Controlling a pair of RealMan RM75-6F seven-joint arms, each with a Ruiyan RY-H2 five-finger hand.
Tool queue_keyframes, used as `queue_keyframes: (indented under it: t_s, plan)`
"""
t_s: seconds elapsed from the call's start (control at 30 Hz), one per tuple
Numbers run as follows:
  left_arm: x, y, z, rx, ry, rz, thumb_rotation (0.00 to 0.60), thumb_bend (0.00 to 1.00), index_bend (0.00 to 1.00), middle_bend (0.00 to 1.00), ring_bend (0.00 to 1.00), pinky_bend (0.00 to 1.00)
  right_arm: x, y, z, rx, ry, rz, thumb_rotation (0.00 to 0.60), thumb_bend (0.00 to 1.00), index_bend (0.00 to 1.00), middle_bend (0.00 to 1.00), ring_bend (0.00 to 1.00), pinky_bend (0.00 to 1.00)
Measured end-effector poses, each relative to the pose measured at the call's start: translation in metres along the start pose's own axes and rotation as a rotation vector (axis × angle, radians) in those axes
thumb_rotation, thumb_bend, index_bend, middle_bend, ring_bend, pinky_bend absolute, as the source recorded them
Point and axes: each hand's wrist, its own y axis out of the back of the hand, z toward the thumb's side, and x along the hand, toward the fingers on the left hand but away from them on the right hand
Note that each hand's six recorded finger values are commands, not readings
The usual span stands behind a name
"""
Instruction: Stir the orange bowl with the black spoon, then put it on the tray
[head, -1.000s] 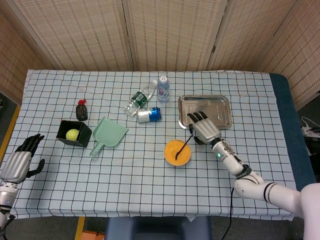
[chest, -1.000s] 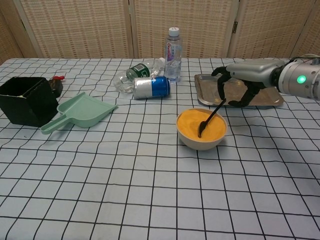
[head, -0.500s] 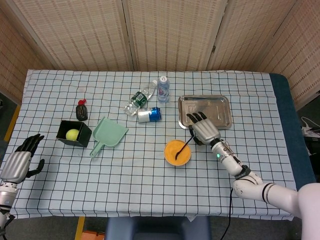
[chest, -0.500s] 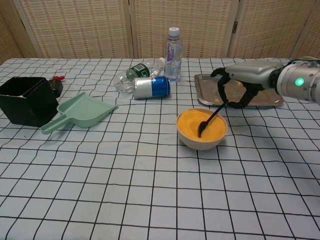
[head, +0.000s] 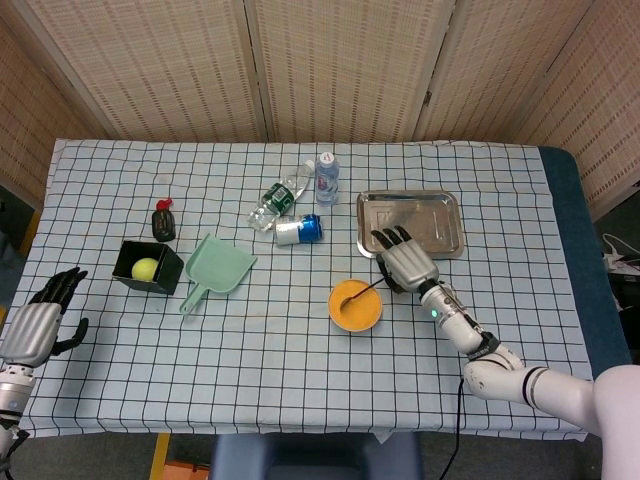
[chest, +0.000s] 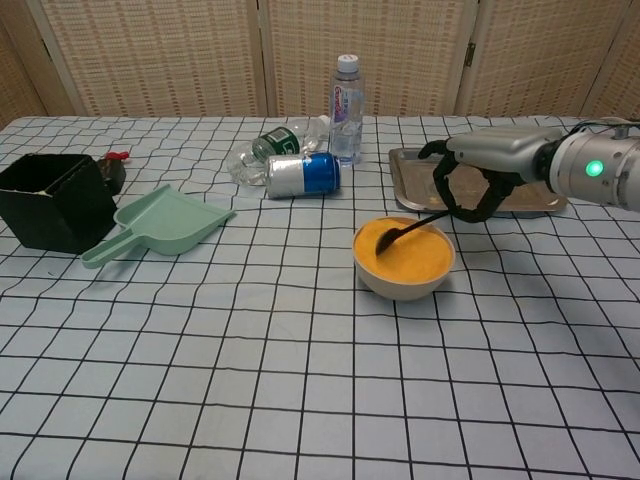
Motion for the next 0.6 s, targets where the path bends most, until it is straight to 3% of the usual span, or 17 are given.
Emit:
queue_keyframes:
  t_s: [0.4,0.6]
  plan:
    - [-0.002,0.002,0.0,0.0,-0.007,0.008,0.6,0.49,0.0,0.0,0.0,0.21,0.006,0.007,0.006,0.0,0.02,0.001,0.6,0.68,0.73,0.04,0.0,0.0]
    - [-0.002,0.001,0.002,0.004,-0.012,0.008,0.6,0.48,0.0,0.0,0.0,0.21,0.016,0.018,0.005,0.032,0.037,0.003,0.6,0.71,0.75,0.04,0.0,0.0]
